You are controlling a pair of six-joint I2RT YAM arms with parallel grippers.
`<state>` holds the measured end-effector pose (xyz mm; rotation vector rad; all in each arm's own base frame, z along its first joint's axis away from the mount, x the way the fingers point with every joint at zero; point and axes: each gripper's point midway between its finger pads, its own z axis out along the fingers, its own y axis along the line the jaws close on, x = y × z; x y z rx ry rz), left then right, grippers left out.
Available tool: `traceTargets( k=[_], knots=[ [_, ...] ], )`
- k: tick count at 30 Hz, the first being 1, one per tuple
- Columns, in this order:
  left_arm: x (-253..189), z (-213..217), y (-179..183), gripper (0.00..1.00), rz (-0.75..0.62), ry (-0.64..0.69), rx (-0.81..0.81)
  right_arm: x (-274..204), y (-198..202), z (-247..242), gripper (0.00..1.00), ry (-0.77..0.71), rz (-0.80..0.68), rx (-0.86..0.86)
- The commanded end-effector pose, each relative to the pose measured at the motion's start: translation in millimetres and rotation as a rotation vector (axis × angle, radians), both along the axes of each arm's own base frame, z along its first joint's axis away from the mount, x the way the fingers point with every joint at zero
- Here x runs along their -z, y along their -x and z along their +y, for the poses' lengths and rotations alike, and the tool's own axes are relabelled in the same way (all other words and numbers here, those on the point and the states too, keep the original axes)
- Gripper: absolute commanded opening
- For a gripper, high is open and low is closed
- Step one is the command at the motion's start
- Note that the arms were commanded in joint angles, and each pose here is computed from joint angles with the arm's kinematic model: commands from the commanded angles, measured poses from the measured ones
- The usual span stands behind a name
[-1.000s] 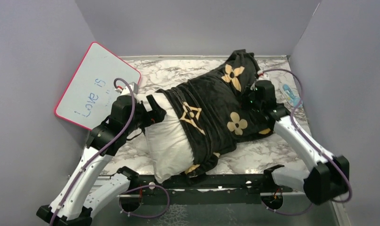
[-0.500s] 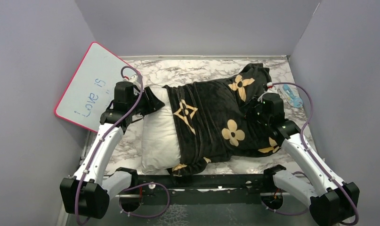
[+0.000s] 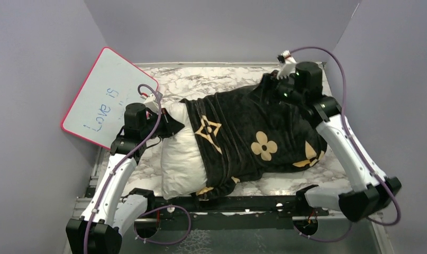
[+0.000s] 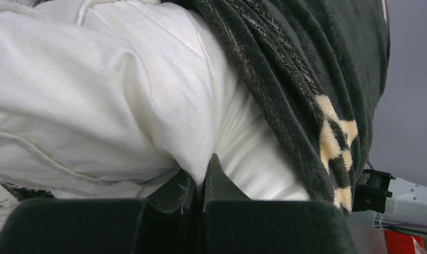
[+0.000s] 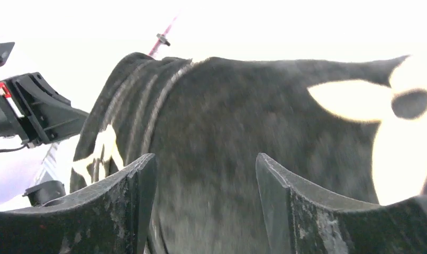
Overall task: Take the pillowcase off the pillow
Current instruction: Remove the pillow from the pillowcase.
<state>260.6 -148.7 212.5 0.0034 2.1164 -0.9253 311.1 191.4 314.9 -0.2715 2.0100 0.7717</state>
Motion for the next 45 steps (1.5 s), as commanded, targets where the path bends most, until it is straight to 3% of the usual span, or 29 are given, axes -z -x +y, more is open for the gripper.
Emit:
traceTargets(
  k=[1,8,12,13,17,18,24,28,32,34,36,38,40,42,43,44,45],
  knots=[
    [-1,-18,33,0.0,0.005,0.036,0.178,15,-32,44,0.73,0.067,0.036,-0.196],
    [-9,-20,43,0.0,-0.029,0.052,0.211,70,-114,92,0.77,0.286,0.121,-0.24],
    [-13,-14,41,0.0,-0.045,0.045,0.154,111,-101,116,0.72,0.428,0.233,-0.353],
    [-11,-11,39,0.0,-0.037,0.04,0.119,115,-97,119,0.62,0.415,0.233,-0.369],
    [-5,1,32,0.0,-0.005,0.038,-0.006,94,-102,109,0.06,0.339,0.132,-0.265],
    [-4,4,31,0.0,0.003,0.039,-0.033,85,-106,101,0.01,0.335,0.103,-0.223],
    [6,30,29,0.0,0.056,-0.029,-0.206,53,-155,1,0.0,0.407,0.048,0.158],
    [4,35,34,0.0,0.053,-0.035,-0.234,38,-164,-52,0.01,0.337,0.058,0.266],
    [-1,31,36,0.0,0.032,-0.017,-0.21,20,-149,-42,0.0,0.272,0.026,0.203],
    [-7,26,37,0.0,0.006,-0.008,-0.168,13,-137,-21,0.01,0.21,0.015,0.074],
    [-13,19,38,0.0,-0.013,0.004,-0.116,9,-122,9,0.17,0.109,0.037,-0.086],
    [-18,12,39,0.0,-0.034,0.015,-0.066,9,-111,36,0.4,0.053,0.069,-0.194],
    [-21,8,39,0.0,-0.04,0.02,-0.031,17,-105,61,0.61,0.079,0.075,-0.26],
    [-24,5,38,0.0,-0.036,0.024,-0.017,32,-107,82,0.7,0.148,0.086,-0.285],
    [-25,5,38,0.05,-0.035,0.026,-0.017,39,-107,91,0.72,0.176,0.096,-0.301],
    [-29,6,37,0.2,-0.037,0.024,-0.024,50,-107,96,0.72,0.216,0.131,-0.298],
    [-33,9,36,0.42,-0.04,0.017,-0.04,57,-107,99,0.72,0.252,0.152,-0.288]
  ],
)
